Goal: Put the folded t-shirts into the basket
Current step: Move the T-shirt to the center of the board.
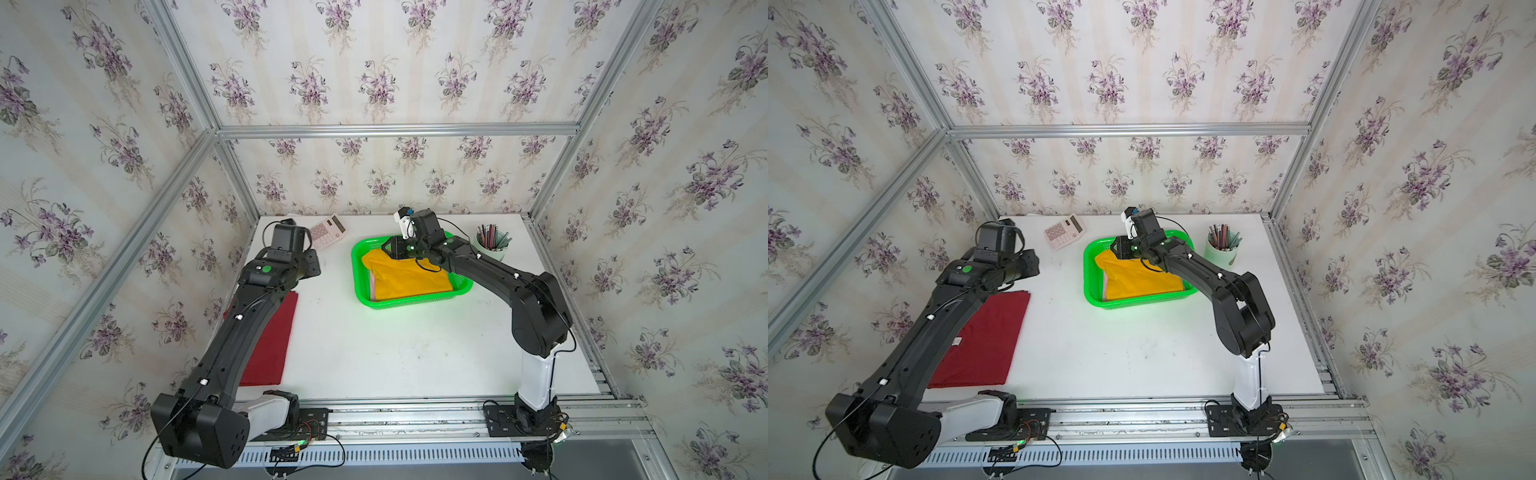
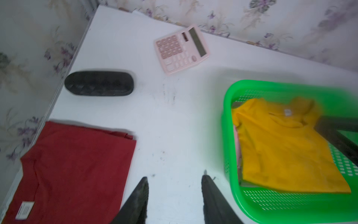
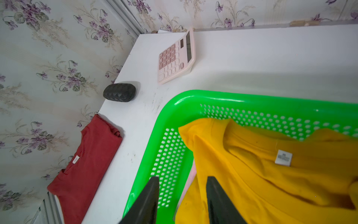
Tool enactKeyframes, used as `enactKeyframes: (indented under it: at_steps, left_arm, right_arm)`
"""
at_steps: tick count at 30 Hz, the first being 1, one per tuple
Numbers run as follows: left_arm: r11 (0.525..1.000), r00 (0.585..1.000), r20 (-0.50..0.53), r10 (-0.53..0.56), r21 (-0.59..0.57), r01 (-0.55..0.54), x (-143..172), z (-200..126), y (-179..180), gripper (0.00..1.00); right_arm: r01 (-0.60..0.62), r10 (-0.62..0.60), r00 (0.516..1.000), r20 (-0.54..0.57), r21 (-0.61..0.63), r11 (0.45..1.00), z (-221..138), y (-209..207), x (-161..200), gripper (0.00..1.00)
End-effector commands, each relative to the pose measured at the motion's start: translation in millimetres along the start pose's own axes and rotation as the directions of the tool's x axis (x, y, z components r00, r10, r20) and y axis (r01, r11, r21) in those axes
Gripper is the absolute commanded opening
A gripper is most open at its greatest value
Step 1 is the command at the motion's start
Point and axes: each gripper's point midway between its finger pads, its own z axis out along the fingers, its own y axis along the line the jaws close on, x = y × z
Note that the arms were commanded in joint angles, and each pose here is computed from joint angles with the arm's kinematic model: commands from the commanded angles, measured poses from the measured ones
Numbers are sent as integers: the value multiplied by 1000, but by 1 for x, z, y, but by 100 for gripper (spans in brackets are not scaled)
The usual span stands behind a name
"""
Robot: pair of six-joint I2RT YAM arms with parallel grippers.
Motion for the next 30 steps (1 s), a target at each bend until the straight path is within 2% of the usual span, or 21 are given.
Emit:
enactKeyframes:
  at_steps: [1, 4, 9, 16, 21, 23, 25, 28, 30]
  left_arm:
    - [983, 983, -60, -176, -64, 172, 23, -5, 33, 46]
    - [956, 960, -60, -272, -130, 263, 38, -4, 63, 46]
    - [933, 948, -76, -309, -217, 287, 59, 9, 87, 47]
    - [885, 919, -86, -384, -319, 340, 76, 30, 109, 48]
    - [780, 866, -79, -493, -481, 400, 97, 42, 137, 48]
    - [742, 842, -86, -532, -526, 416, 111, 49, 144, 47]
    - [693, 813, -82, -576, -577, 433, 127, 53, 152, 42]
    - [602, 768, -54, -638, -657, 454, 149, 54, 165, 29]
    - [572, 746, -56, -664, -681, 458, 162, 58, 168, 26]
  right_arm:
    - [38, -37, 999, -31, 19, 999, 18, -5, 5, 45]
    - [42, -39, 997, -68, 51, 998, 35, -17, 11, 48]
    - [32, -25, 993, -115, 53, 998, 55, -25, 24, 49]
    - [61, -45, 992, -120, 128, 990, 70, -45, 27, 49]
    - [58, -39, 991, -127, 148, 987, 76, -50, 27, 48]
    - [57, -42, 991, -124, 121, 991, 71, -43, 24, 51]
    - [57, -48, 993, -105, 88, 995, 60, -31, 16, 53]
    - [68, -66, 997, -46, 39, 997, 30, -8, -6, 57]
    - [83, -83, 996, 12, 10, 997, 5, 8, -21, 59]
